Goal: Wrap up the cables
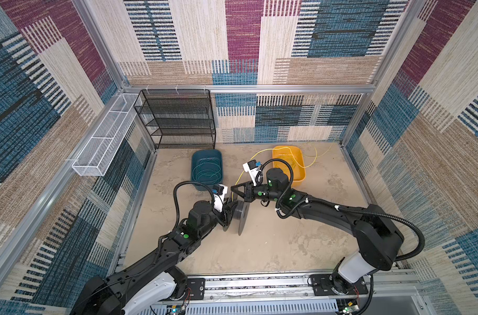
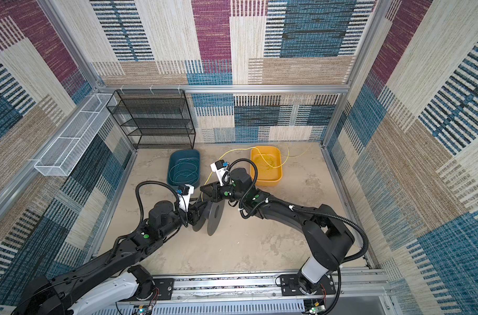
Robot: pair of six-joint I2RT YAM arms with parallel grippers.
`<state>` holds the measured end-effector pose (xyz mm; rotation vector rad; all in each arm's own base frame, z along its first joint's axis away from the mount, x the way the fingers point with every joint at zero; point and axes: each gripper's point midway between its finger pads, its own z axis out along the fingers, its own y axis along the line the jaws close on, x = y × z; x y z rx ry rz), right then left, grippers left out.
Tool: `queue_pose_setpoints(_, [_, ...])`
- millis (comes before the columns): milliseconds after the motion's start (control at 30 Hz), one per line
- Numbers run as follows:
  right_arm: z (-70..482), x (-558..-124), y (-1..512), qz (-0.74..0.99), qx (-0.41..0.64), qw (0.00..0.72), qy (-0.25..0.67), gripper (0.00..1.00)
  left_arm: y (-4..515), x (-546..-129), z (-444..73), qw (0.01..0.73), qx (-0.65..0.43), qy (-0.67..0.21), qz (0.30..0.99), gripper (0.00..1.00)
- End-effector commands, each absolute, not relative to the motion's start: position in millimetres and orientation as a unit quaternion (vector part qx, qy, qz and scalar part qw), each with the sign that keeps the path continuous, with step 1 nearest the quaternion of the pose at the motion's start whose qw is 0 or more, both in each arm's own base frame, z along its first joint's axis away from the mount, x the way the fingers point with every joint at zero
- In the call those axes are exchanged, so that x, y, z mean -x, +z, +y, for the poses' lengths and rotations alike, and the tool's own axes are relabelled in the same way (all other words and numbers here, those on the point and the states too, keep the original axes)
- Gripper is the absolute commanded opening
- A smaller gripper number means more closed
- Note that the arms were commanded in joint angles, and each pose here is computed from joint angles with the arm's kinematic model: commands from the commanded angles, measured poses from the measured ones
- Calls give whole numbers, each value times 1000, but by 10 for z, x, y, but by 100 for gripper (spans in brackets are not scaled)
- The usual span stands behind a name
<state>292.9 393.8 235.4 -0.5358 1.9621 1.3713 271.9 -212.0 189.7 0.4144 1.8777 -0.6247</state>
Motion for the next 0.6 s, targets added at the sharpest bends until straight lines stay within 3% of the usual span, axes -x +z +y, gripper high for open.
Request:
queue_pose_setpoints(0, [3966, -2864, 2406, 741, 215, 336, 540, 0, 2052, -2781, -2127, 557, -170, -262, 769, 39])
queue_pose_setpoints(333, [4009, -2780, 2378, 733, 214, 318, 562, 0, 2033, -2805, -2155, 554, -169, -265, 771, 34])
queue_pose_setpoints(567, [4028, -2754, 2316, 732, 207, 302, 575, 0, 1997, -2816, -2187, 547, -174, -266, 775, 18])
